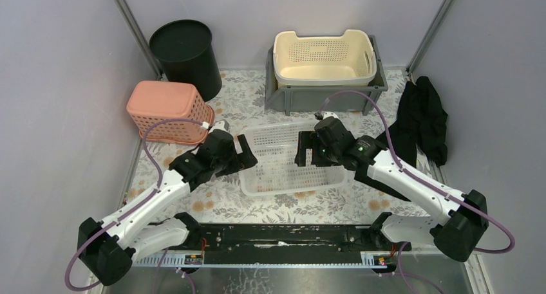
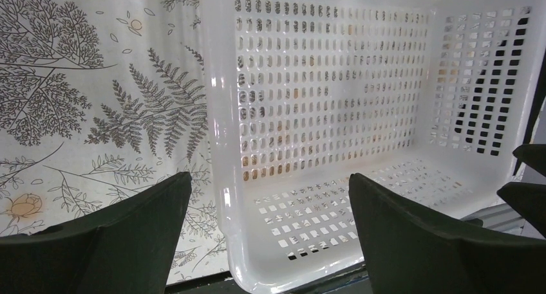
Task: Turn the large container upside down
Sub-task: Turn the container upside down at the center of the board.
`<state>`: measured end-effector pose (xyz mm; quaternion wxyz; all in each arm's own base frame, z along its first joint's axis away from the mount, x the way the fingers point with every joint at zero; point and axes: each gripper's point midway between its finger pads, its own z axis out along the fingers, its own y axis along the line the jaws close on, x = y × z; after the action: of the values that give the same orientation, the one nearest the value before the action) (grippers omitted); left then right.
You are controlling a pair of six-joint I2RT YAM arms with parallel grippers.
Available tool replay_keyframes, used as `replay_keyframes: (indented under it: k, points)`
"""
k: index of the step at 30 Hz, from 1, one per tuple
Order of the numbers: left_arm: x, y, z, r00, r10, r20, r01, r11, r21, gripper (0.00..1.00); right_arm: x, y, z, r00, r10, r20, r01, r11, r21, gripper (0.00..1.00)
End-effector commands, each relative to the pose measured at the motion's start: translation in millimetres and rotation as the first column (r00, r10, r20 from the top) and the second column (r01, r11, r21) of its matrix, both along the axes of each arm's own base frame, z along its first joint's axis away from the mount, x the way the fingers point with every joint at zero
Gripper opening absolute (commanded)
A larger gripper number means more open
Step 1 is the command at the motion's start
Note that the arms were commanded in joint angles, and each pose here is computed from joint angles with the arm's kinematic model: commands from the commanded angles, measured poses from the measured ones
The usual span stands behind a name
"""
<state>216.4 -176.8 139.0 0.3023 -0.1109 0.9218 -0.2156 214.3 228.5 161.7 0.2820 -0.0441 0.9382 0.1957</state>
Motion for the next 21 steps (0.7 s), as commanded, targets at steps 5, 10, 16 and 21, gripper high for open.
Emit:
replay_keyframes:
  k: [5, 10, 16, 21]
  points:
    - [6, -5, -7, 1.0, -0.023, 0.006, 0.023, 1.0, -0.016, 1.0, 10, -7, -5, 1.0, -0.023, -0.002, 0.023, 1.0, 0.016, 1.0]
    - [5, -5, -12, 1.0, -0.029, -0.006, 0.028, 0.999, -0.02, 1.0, 23, -23, -5, 0.997, -0.07, -0.011, 0.071, 0.998, 0.002, 1.0]
    - [5, -4, -16, 0.999, -0.029, -0.012, 0.029, 0.999, -0.018, 1.0, 36, -44, -5, 0.993, -0.116, -0.022, 0.116, 0.993, -0.01, 0.99]
    - [5, -4, -19, 0.999, -0.033, -0.017, 0.033, 0.999, -0.018, 1.0, 47, -56, -7, 0.988, -0.15, -0.031, 0.15, 0.989, -0.013, 0.99]
